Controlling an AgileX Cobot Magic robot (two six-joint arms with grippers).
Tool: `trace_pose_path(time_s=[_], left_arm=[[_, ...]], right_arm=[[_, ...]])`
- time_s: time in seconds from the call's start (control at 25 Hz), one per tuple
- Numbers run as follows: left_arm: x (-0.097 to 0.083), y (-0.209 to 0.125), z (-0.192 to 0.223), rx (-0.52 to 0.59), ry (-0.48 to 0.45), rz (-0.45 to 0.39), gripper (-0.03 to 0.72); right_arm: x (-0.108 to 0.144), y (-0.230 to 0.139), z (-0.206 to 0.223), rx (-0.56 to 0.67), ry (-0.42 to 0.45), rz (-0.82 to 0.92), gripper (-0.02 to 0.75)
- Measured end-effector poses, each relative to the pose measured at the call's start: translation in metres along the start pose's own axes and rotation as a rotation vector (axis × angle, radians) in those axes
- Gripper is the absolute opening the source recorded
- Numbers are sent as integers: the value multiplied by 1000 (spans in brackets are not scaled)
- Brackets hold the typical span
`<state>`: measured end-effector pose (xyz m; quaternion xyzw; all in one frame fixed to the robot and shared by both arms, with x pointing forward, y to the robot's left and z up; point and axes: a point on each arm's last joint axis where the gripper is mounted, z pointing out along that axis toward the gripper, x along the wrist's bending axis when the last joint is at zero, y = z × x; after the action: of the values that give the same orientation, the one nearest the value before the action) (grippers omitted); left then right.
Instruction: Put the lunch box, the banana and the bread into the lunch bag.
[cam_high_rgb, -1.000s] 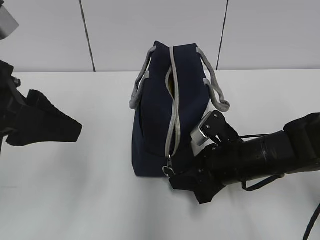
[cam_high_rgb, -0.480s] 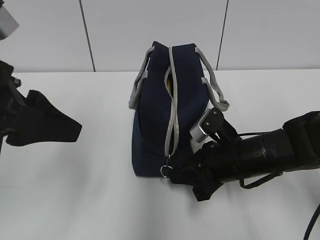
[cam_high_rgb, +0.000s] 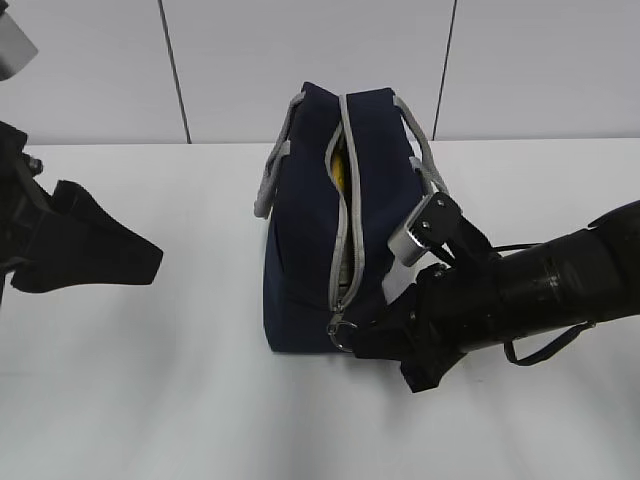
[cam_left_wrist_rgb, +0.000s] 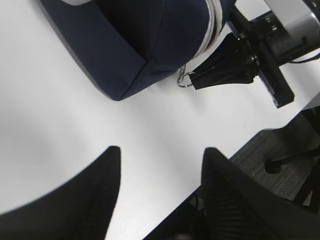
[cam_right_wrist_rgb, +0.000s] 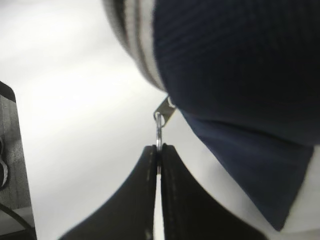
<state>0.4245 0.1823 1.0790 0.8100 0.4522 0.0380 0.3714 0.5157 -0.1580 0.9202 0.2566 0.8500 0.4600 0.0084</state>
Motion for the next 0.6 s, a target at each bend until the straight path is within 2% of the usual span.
trace_pose_path(time_s=[0.32,0.6], left_arm=[[0,0,0,2,-1,0,371],[-1,-1,0,13,-11,-5,371]], right_arm=[[12,10,-21,75,-12,16,0],[24,28,-41,38,-39,-25,0]])
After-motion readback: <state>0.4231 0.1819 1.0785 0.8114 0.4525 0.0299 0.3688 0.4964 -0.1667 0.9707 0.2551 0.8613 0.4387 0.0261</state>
